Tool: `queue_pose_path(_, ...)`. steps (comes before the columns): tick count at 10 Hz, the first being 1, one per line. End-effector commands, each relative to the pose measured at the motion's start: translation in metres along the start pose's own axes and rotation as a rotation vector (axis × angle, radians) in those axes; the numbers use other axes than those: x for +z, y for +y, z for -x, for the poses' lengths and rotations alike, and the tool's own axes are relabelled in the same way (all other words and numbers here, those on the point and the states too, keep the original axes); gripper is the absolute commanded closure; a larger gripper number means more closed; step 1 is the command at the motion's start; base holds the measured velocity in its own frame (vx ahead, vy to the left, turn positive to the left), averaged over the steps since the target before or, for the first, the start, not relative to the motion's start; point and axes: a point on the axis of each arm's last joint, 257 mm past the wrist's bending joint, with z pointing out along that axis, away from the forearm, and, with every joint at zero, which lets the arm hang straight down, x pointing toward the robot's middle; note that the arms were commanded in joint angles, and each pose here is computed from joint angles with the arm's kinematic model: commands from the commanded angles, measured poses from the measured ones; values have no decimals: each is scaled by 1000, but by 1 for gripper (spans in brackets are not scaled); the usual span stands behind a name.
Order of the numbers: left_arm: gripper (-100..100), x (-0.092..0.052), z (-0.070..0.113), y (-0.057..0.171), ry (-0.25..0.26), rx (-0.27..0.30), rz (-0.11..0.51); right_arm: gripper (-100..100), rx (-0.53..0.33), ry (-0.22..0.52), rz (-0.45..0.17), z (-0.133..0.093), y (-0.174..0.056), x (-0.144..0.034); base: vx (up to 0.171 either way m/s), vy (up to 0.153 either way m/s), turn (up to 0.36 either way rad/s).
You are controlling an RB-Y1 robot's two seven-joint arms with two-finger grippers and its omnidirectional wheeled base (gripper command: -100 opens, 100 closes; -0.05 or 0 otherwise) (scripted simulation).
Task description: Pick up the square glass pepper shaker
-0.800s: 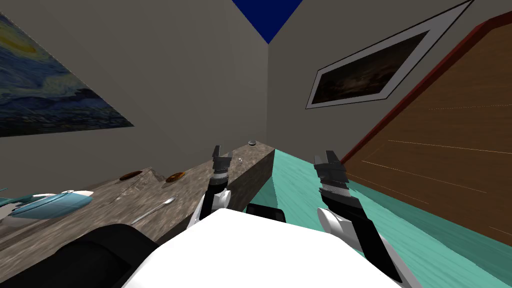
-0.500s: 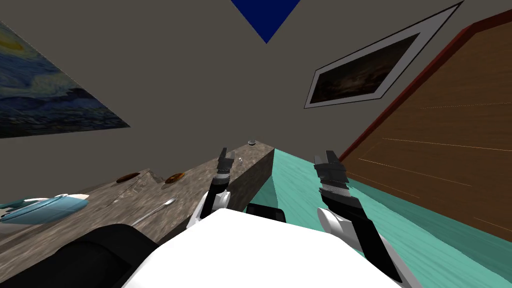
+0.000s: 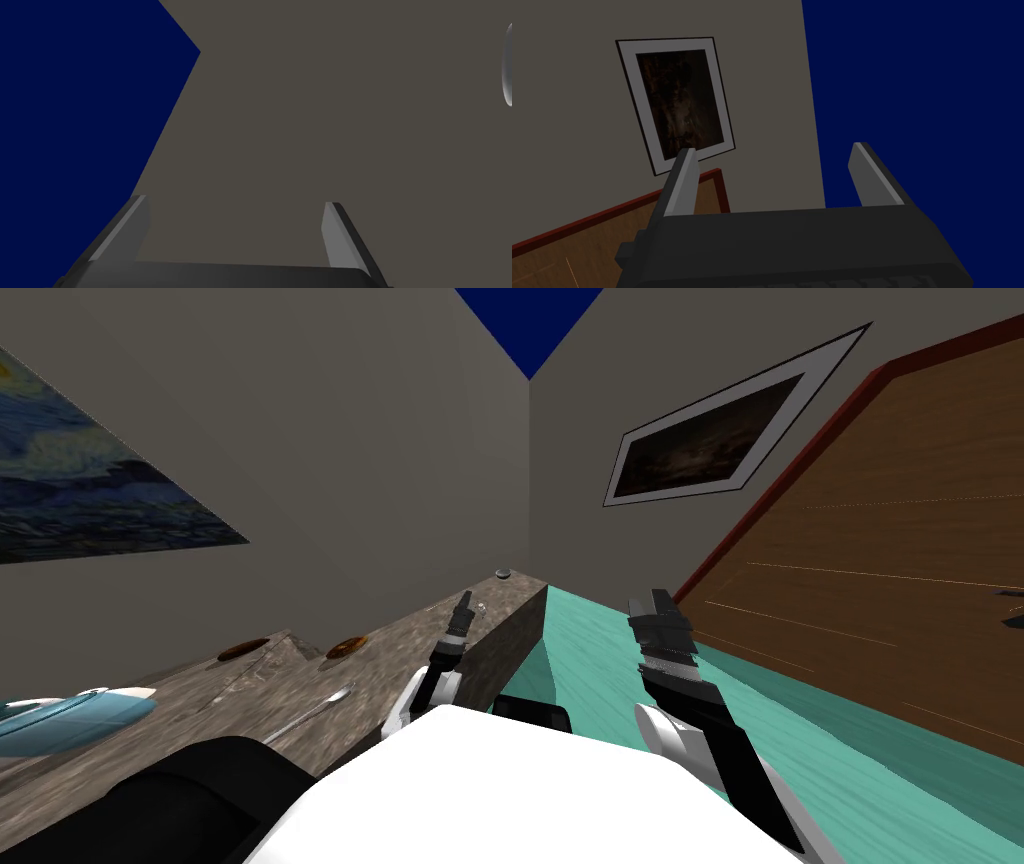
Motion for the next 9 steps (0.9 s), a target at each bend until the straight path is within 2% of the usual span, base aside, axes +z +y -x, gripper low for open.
queue_pose_path(1, -100, -7, -3, 24, 37, 53, 65, 0, 0, 0, 0, 0, 0, 0, -6, 29, -77)
queue_pose_path(5, -100, -21, -10, 75, 108, 163, 188, 0, 0, 0, 0, 0, 0, 0, 10, 17, -49)
queue_pose_path(9, -100, -41, -9, 126, 181, 285, 309, 0, 0, 0, 0, 0, 0, 0, 24, 7, -52)
